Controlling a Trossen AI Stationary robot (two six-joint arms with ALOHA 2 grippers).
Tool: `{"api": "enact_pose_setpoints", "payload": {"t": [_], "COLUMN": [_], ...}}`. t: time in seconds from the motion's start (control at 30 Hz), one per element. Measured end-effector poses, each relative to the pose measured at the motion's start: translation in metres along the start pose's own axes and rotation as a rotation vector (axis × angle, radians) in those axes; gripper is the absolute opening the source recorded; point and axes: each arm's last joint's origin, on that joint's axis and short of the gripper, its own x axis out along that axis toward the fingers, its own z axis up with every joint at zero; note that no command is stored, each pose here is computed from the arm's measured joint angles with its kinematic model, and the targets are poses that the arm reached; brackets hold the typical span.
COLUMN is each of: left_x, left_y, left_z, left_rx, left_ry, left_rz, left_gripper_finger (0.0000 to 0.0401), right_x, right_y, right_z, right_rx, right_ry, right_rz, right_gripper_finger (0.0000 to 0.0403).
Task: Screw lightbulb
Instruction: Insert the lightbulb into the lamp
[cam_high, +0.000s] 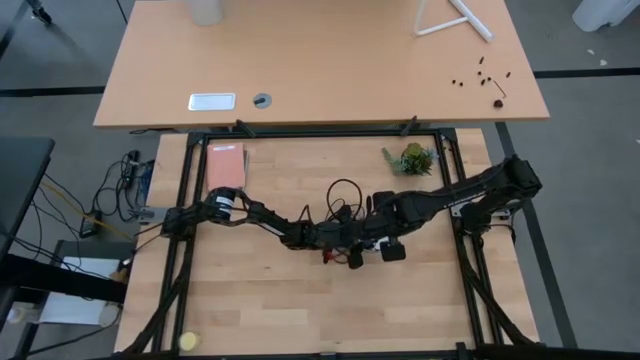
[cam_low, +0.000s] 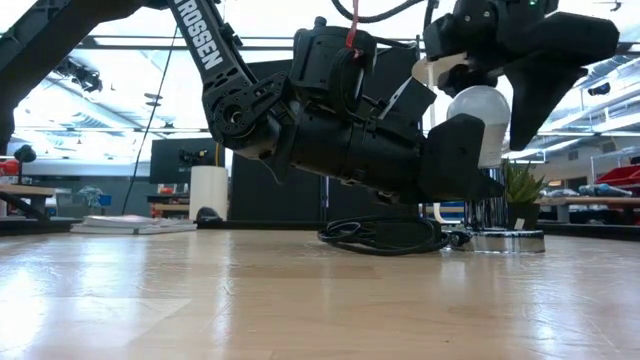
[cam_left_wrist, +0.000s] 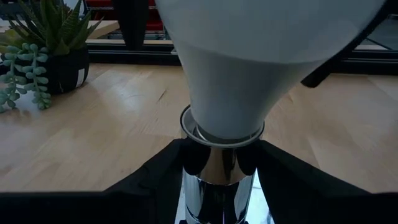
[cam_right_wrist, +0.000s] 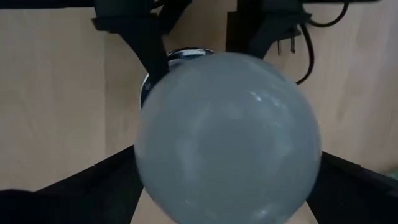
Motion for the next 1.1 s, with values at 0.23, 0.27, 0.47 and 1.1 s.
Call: {"api": "enact_pose_setpoints", "payload": {"t": [0.23, 0.27, 0.47, 1.1], "left_x": [0.0, 0.0, 0.0, 0.0], "left_y": [0.0, 0.0, 0.0, -0.001], "left_z": [0.0, 0.0, -0.001, -0.001], "left_rx": [-0.001, -0.001, -0.018, -0.021], "left_ry": [0.008, 0.01, 0.014, 0.014], "left_rz": [0.0, 0.001, 0.002, 0.001], "left_gripper_finger": [0.0194, 0.0194, 0.0194, 0.0194], "right_x": [-0.007, -0.005, 0.009, 0.01], "right_y": [0.007, 0.008, 0.013, 0.013], "right_z": [0.025, 0.028, 0.045, 0.054], "right_rx": [-0.06, -0.078, -0.156, -0.19], "right_ry": [0.022, 0.049, 0.217, 0.212], "right_rz": [-0.009, -0.012, -0.031, -0.027], "right_gripper_finger": [0.0378, 0.0377, 0.0375, 0.03]}}
